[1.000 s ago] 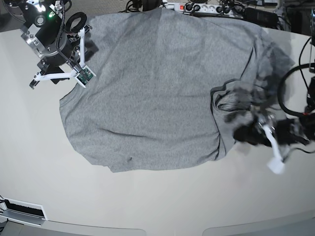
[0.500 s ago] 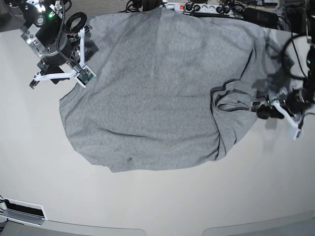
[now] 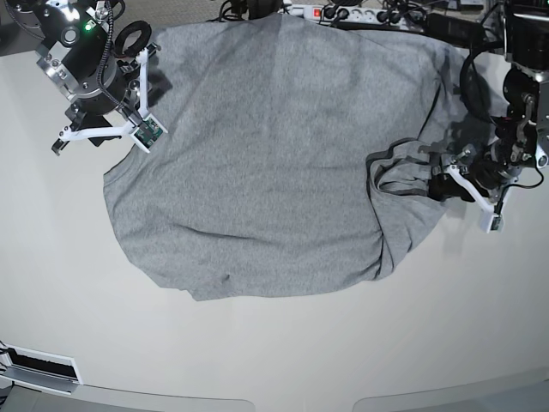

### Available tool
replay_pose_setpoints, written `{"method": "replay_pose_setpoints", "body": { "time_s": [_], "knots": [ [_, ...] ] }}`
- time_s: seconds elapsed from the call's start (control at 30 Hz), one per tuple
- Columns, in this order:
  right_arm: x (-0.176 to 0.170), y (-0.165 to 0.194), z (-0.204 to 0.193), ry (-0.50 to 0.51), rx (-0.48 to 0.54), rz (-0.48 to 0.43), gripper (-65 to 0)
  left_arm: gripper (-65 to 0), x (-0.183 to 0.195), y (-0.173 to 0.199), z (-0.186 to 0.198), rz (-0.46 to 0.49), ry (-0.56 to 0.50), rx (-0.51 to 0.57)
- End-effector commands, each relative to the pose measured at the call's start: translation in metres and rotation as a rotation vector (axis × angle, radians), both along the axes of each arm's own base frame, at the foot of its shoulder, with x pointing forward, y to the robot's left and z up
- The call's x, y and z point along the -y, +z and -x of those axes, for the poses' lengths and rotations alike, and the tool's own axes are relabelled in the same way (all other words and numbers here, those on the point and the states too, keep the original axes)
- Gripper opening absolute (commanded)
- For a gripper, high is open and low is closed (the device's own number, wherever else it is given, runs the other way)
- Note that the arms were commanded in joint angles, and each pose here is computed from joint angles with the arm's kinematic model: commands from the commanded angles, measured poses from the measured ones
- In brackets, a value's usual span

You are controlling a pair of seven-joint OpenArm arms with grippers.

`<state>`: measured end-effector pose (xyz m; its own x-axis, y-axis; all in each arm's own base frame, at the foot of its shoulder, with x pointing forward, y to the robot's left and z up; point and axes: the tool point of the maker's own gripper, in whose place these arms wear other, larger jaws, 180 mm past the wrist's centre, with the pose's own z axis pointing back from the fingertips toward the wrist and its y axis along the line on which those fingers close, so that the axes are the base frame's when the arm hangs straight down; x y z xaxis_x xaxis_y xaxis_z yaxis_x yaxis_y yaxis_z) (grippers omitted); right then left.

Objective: Layout the t-shirt on the table in an organized manner, then fold the t-shirt properly
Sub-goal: 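Grasp the bunched shirt corner with the left gripper and pull it outward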

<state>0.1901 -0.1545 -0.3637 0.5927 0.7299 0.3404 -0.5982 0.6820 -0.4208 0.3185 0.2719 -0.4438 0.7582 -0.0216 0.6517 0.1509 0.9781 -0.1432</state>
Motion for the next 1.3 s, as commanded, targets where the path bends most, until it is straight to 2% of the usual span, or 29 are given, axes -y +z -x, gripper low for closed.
{"method": "replay_pose_setpoints", "body": {
  "time_s": [0.0, 0.17, 0.23, 0.3, 0.4, 0.53, 0.63, 0.83, 0.97, 1.1, 1.27],
  "knots": [
    [0.002, 0.007, -0.005, 0.004, 0.031, 0.006, -42.5, -22.0, -0.008, 0.013, -0.016, -0.004, 0.013, 0.049],
    [0.002, 0.007, -0.005, 0.003, 0.031, 0.006, -42.5, -22.1, -0.022, 0.005, -0.034, 0.041, 0.077, 0.043],
    [0.002, 0.007, -0.005, 0.003, 0.031, 0.006, -42.5, -26.7, -0.019, 0.007, -0.041, 0.075, 0.066, 0.045],
    [0.002, 0.007, -0.005, 0.003, 0.031, 0.005, -42.5, -38.0, -0.016, 0.009, -0.045, 0.095, 0.067, 0.040],
    [0.002, 0.007, -0.005, 0.003, 0.031, 0.006, -42.5, -65.0, -0.017, 0.010, -0.046, 0.093, 0.067, 0.041],
    [0.002, 0.007, -0.005, 0.004, 0.031, 0.005, -42.5, -65.0, -0.018, 0.014, -0.049, 0.087, 0.062, 0.036],
    [0.002, 0.007, -0.005, 0.004, 0.032, 0.005, -42.5, -65.0, -0.023, 0.034, -0.061, 0.071, 0.042, 0.053],
    [0.002, 0.007, -0.005, 0.003, 0.031, 0.005, -42.5, -65.0, -0.043, 0.120, -0.103, -0.046, -0.026, 0.236],
    [0.001, 0.007, -0.006, 0.004, 0.033, 0.003, -42.5, -65.0, -0.063, 0.168, -0.125, -0.092, -0.013, 0.327],
    [0.001, 0.007, -0.005, 0.004, 0.029, -0.003, -42.5, -65.0, -0.068, 0.200, -0.139, -0.086, -0.013, 0.410],
    [0.001, 0.007, -0.005, 0.004, 0.029, -0.002, -42.5, -65.0, -0.061, 0.217, -0.146, -0.060, -0.041, 0.469]
  ]
}}
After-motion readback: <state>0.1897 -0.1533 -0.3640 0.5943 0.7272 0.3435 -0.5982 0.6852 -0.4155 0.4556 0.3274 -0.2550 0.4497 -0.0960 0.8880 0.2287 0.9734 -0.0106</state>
